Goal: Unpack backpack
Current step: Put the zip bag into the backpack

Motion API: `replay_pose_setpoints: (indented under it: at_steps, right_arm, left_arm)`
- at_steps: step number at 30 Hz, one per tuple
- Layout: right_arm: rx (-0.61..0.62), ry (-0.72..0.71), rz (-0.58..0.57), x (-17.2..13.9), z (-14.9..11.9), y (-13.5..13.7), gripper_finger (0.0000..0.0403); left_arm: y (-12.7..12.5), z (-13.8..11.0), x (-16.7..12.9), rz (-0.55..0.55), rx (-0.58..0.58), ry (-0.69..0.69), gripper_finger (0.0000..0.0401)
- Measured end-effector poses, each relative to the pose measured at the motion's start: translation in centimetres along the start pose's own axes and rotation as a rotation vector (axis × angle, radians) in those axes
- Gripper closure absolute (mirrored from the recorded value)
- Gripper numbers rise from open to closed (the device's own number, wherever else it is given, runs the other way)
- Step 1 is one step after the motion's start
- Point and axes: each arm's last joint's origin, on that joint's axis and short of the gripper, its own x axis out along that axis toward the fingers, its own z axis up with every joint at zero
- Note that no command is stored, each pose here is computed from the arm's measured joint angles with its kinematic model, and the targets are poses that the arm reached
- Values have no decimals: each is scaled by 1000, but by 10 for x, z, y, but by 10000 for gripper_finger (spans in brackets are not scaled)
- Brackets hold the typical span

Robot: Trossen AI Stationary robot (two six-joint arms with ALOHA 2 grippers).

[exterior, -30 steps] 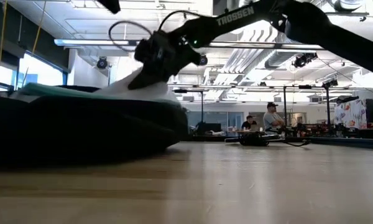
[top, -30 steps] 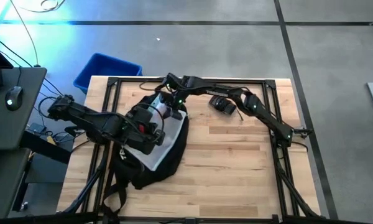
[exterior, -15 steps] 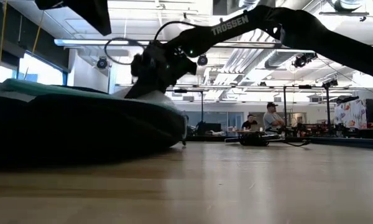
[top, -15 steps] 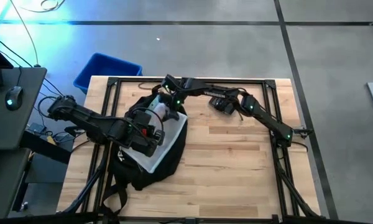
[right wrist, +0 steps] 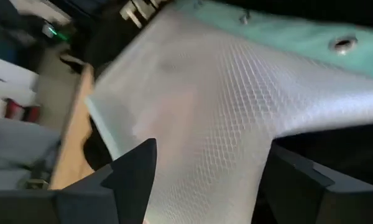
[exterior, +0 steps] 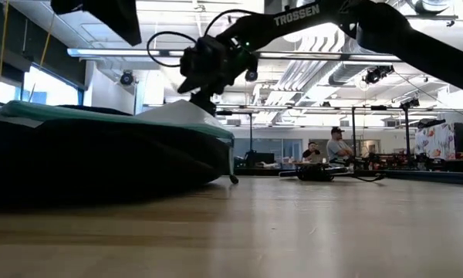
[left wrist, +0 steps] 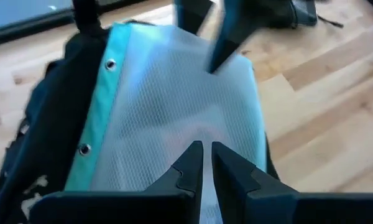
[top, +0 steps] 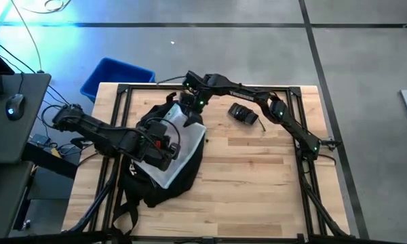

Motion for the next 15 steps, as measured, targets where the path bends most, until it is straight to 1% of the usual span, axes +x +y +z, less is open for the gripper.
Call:
replay_pose_setpoints:
  at_steps: [3,6,8,10,13,15]
  right_arm:
    - [-20,25,-3,-11,-3,5,156]
    - [-23,-25,1,-34,0,1,156]
    - [-23,-65,32,-46,0,-2,156]
    - [-11,-84,55,-54,-1,-6,156]
    - [-5,-72,60,-57,-7,-9,156]
    - [4,-57,60,-60,-13,-12,156]
  left_arm:
    - [0,0,11,-2,-36,-14,390]
    - [-3,3,23,-35,-65,-31,398]
    - [-4,6,31,-48,-73,-43,400]
    - [-5,11,38,-54,-64,-57,399]
    - [-4,22,51,-48,-41,-80,399]
    - [-3,30,59,-62,-16,-58,398]
